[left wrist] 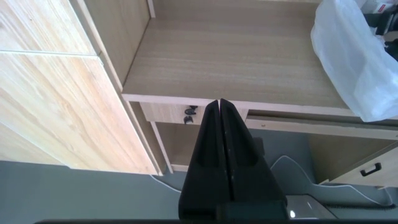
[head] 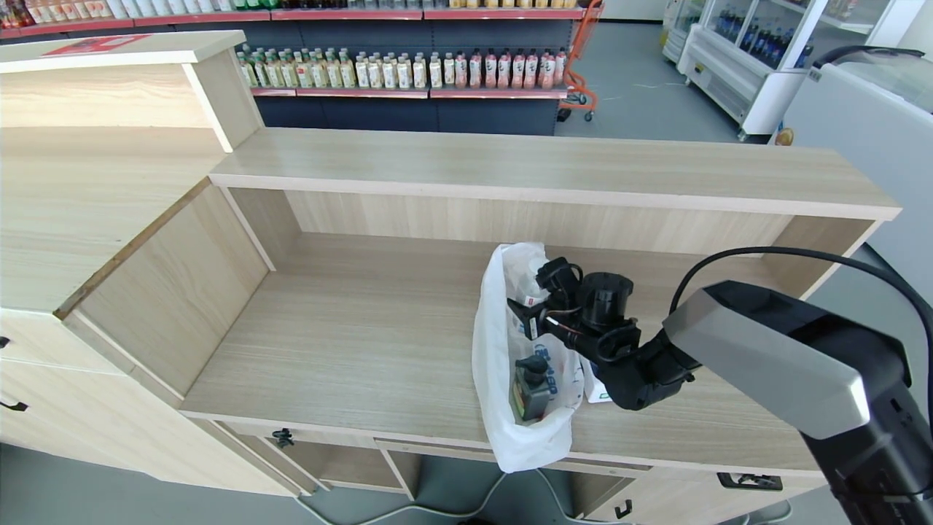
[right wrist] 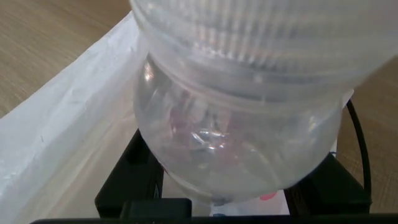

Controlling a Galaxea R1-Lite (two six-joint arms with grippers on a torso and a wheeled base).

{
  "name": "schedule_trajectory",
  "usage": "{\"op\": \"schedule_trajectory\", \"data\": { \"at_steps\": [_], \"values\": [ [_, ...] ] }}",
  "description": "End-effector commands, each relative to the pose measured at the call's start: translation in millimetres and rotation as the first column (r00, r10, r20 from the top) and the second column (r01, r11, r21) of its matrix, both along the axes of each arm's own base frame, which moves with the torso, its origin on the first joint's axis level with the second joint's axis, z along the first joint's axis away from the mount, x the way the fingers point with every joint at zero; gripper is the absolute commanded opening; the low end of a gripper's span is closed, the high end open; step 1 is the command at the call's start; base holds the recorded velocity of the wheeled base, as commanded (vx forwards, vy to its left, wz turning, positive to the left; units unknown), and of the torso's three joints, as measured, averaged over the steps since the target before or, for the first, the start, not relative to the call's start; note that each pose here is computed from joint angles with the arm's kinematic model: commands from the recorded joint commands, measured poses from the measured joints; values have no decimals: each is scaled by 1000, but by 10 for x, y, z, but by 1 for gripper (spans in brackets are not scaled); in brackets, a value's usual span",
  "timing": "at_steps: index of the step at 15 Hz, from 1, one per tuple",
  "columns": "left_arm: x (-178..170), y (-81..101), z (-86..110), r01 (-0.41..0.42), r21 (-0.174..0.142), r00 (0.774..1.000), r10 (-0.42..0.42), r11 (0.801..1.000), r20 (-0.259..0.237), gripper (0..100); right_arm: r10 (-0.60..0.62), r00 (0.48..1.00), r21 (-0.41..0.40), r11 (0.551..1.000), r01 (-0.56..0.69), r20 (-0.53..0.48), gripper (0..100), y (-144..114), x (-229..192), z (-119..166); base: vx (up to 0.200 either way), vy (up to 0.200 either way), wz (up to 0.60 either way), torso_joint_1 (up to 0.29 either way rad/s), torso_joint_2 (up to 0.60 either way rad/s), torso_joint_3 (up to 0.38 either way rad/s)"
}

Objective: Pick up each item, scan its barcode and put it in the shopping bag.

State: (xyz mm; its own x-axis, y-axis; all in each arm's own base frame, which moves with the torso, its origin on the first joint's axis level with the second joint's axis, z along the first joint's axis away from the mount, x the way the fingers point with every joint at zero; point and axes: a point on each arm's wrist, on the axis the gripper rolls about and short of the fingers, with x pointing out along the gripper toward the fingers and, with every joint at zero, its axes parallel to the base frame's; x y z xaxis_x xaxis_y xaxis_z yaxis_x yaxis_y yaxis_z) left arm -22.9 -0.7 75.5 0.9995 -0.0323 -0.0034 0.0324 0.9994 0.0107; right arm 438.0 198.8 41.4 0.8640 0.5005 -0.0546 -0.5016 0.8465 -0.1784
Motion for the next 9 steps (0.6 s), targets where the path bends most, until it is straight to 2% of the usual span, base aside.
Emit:
{"op": "schedule_trajectory", "data": {
  "at_steps": [1,9],
  "values": [
    [1,0,0,0,0,1000,0,1000,-1,0,1,1000,-5,1000,-1,-11,0,8,12,-78,0,0,0,0,0,0],
    [0,0,0,0,0,1000,0,1000,0,0,-14,999,-12,1000,14,-30,0,-53,38,-168,0,0,0,0,0,0]
  ]
}}
